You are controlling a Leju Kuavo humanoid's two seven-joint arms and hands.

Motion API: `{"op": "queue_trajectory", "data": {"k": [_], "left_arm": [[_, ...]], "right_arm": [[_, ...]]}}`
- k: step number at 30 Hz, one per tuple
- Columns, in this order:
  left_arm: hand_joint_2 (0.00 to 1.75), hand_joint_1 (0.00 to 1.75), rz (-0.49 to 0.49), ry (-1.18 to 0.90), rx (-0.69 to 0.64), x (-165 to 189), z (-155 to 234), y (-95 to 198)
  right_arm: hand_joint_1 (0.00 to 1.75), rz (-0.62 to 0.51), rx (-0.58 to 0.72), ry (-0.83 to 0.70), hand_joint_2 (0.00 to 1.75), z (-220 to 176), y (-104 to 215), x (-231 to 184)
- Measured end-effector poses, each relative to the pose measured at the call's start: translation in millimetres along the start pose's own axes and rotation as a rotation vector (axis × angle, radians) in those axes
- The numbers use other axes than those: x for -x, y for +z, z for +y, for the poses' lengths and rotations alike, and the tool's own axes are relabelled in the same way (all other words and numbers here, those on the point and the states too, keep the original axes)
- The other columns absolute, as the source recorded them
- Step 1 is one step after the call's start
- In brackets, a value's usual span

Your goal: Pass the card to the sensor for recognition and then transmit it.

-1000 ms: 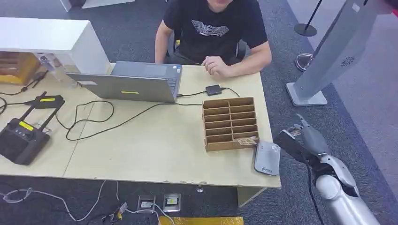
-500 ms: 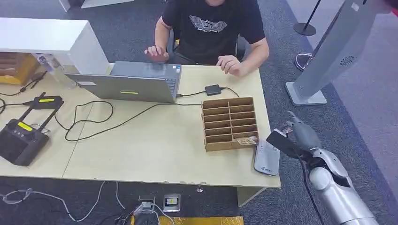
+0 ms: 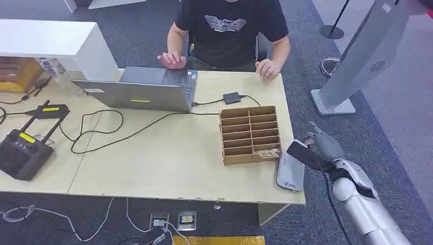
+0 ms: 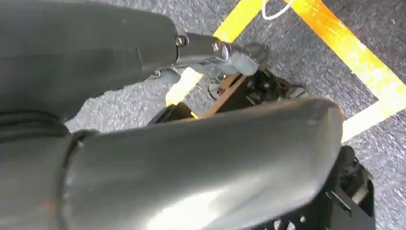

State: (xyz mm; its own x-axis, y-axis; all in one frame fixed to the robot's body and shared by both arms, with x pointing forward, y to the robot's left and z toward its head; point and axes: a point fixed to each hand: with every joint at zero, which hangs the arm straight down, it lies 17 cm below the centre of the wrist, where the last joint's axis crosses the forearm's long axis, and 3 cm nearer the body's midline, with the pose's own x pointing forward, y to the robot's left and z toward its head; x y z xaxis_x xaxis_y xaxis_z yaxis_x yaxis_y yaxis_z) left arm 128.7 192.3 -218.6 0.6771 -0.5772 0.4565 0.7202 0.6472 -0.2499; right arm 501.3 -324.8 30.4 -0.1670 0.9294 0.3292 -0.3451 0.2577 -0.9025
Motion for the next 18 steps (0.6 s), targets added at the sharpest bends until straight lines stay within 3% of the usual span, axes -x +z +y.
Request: {"op": "queue_trajectory", "data": {"k": [2, 5, 7, 11, 18], "left_arm": [[0.0, 0.0, 0.03, -0.011, 0.006, 8.2, -0.9, 0.4], [0.0, 0.0, 0.272, -0.051, -0.036, 39.1, 2.6, 2.8], [0.0, 0.0, 0.322, -0.145, -0.012, 32.7, -10.9, 4.3], [0.0, 0.0, 0.129, -0.305, 0.069, 3.3, -31.6, -8.8], [0.0, 0.0, 0.06, -0.294, 0.075, 4.9, -30.7, -11.1]], "right_arm": [[1.75, -0.001, -0.004, -0.002, 1.75, 1.7, -1.1, 0.1], [1.75, 0.004, -0.021, -0.02, 1.75, -5.1, -6.8, -3.8], [1.75, -0.006, -0.016, -0.012, 1.75, -14.9, -11.5, -8.0], [1.75, -0.046, 0.006, -0.003, 1.75, -27.6, -19.4, -18.7], [1.75, -0.042, 0.021, 0.001, 1.75, -27.6, -20.7, -15.3]]}}
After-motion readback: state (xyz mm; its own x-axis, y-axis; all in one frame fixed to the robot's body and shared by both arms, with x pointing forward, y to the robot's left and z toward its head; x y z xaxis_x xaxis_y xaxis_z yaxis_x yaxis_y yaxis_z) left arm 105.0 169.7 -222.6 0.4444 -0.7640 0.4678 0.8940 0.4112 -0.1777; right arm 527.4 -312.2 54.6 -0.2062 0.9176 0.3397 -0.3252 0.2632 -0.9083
